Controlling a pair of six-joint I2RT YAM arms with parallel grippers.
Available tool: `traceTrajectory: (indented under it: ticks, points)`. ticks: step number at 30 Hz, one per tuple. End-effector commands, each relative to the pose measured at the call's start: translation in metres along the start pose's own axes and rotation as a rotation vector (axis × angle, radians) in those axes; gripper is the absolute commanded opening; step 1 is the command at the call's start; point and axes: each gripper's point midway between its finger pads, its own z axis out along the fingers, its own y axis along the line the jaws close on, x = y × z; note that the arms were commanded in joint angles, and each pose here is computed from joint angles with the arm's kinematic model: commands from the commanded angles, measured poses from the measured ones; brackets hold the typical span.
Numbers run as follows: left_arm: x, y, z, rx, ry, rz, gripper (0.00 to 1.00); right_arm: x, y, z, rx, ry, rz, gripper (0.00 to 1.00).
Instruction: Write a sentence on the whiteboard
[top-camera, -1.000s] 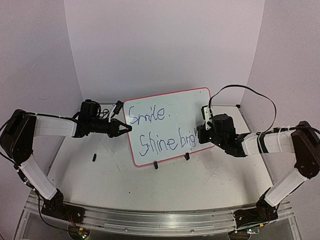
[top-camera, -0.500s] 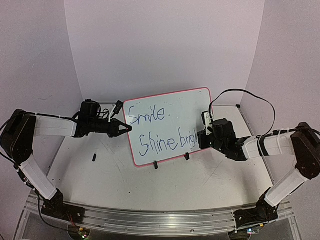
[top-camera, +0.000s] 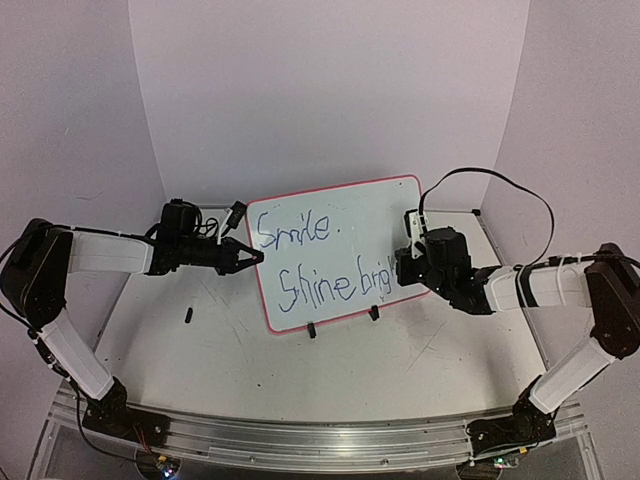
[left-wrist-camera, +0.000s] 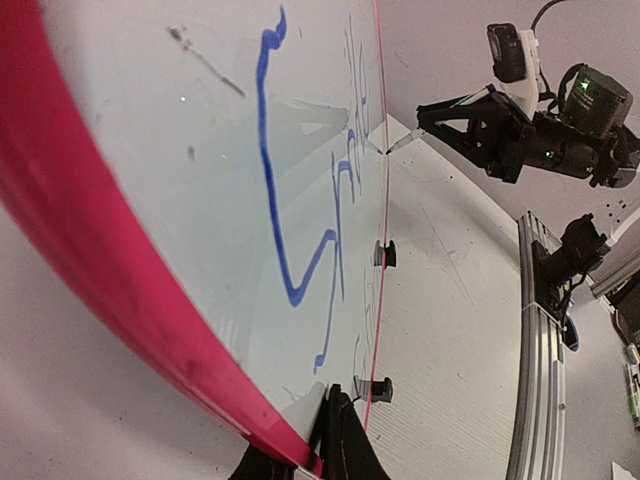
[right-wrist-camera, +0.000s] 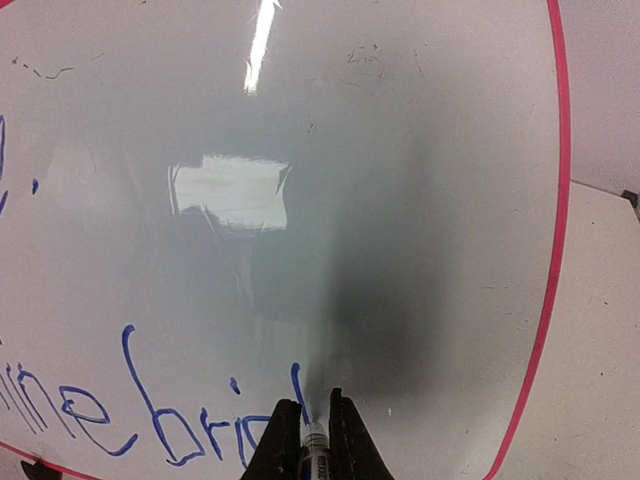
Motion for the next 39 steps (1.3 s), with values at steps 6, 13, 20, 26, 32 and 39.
traceTrajectory:
  ticks: [6,13,20,26,32,39]
  points:
    - [0.06,0.045,0.003,-0.229,0.18,0.012,0.0,-0.021,-0.016,-0.002,0.075,-0.064,0.019,0.0]
    - [0.061,0.045,0.003,-0.23,0.182,0.009,0.0,-0.015,0.005,-0.001,-0.05,-0.044,-0.009,0.0]
    - [0.061,0.045,0.003,-0.23,0.182,0.01,0.0,-0.015,0.007,-0.001,-0.042,-0.048,-0.016,0.0]
    - [0.061,0.045,0.002,-0.232,0.182,0.011,0.0,-0.016,0.0,0.006,0.01,-0.048,-0.004,0.0]
    - [0.061,0.046,0.003,-0.23,0.183,0.009,0.0,-0.018,-0.006,0.006,0.049,-0.056,-0.006,0.0]
    - [0.06,0.045,0.002,-0.23,0.181,0.01,0.0,-0.025,-0.008,0.005,0.063,-0.075,-0.002,0.0]
